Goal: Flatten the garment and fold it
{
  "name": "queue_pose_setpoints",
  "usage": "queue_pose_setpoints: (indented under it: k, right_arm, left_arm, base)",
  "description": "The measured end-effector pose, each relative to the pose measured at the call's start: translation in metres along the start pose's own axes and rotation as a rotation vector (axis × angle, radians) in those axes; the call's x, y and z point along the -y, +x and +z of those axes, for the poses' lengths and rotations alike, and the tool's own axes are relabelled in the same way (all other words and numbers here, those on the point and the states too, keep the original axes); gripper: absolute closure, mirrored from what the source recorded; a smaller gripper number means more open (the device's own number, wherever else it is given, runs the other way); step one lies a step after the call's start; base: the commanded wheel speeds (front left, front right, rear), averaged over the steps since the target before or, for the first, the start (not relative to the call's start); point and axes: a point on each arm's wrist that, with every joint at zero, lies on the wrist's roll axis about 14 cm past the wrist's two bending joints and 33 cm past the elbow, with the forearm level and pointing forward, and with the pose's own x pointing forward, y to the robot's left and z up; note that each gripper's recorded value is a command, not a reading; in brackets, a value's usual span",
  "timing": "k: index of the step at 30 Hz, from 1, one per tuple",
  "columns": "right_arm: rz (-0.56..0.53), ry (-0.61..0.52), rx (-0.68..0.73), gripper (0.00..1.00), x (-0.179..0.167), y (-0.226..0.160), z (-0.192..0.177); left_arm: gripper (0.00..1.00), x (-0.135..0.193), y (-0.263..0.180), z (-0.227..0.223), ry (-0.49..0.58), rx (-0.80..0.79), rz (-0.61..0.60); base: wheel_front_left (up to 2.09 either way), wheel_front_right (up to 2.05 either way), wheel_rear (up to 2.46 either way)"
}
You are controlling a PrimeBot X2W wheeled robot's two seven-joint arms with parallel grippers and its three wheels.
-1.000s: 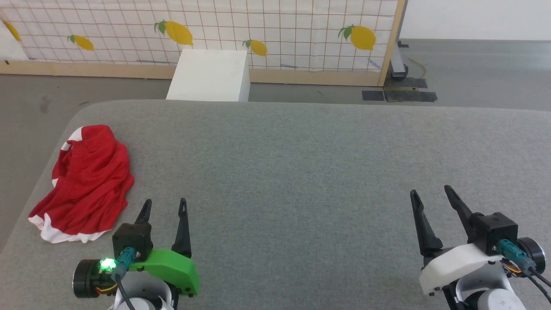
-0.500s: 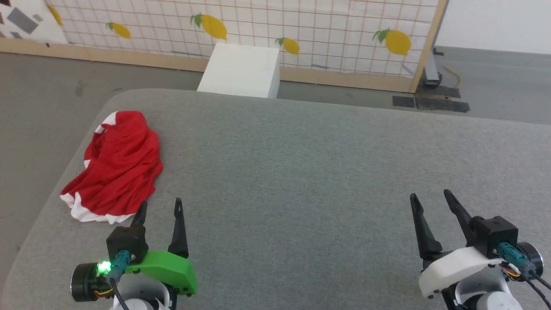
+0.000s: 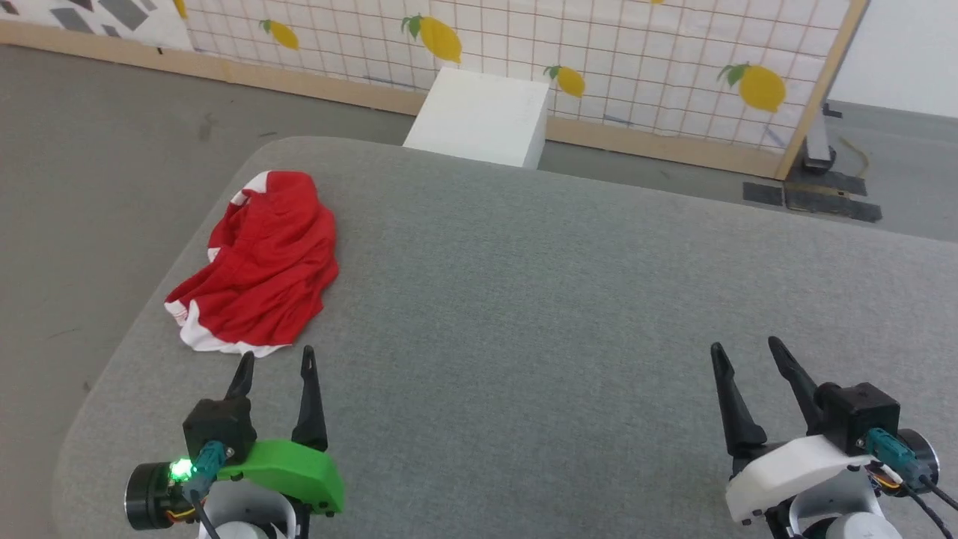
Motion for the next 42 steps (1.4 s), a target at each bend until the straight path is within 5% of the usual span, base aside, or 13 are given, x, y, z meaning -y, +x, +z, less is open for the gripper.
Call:
queue_pose_setpoints:
  k: [42]
  right_arm:
    - [0.182,0.047,-0.054,0.0,-0.06,0.026,-0.018]
  left_arm:
    - [0.0,-0.069,-0.047,-0.006,-0.042,0.019,0.238]
  base:
    - [0.0,0.0,0.0]
